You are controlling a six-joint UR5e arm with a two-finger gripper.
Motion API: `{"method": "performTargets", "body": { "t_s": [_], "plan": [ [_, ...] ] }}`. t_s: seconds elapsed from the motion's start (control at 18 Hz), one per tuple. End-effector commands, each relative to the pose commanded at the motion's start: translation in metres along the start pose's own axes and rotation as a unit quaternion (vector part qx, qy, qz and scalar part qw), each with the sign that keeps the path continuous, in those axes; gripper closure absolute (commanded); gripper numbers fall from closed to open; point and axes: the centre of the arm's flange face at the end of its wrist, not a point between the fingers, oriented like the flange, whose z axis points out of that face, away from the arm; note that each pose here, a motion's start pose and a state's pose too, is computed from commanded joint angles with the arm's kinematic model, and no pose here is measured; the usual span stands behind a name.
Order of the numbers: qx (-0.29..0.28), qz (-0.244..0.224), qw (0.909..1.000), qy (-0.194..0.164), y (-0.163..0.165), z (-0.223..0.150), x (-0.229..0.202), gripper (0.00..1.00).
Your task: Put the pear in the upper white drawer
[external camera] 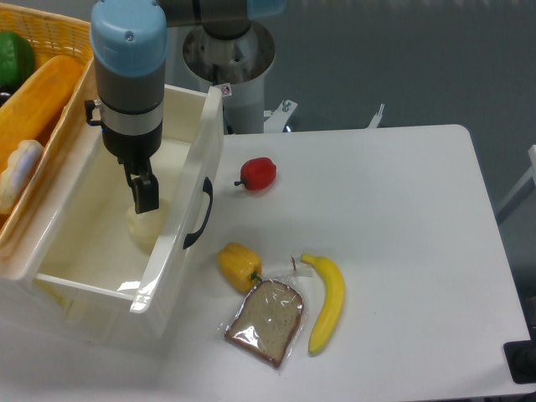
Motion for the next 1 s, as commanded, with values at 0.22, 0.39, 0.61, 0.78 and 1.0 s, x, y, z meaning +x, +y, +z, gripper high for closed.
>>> {"method": "performTargets", "body": {
  "t_s": [0.22, 0.39, 0.61, 0.78, 1.0],
  "plan": [
    [0.013, -0.061, 0.9966, -0.053, 0.013, -0.015, -0.014, 0.0],
    [0.023, -0.13, 0.988, -0.079, 0.032, -0.037, -0.019, 0.0],
    [0.026, -0.216, 0.9718, -0.092, 0.08, -0.051, -0.036, 0.0],
    [0.017, -0.254, 0.962, -0.098, 0.127, -0.055, -0.054, 0.0],
    [-0.001, -0.301, 0.9487, -0.098, 0.194, -0.031, -0.088, 0.0]
  ]
}}
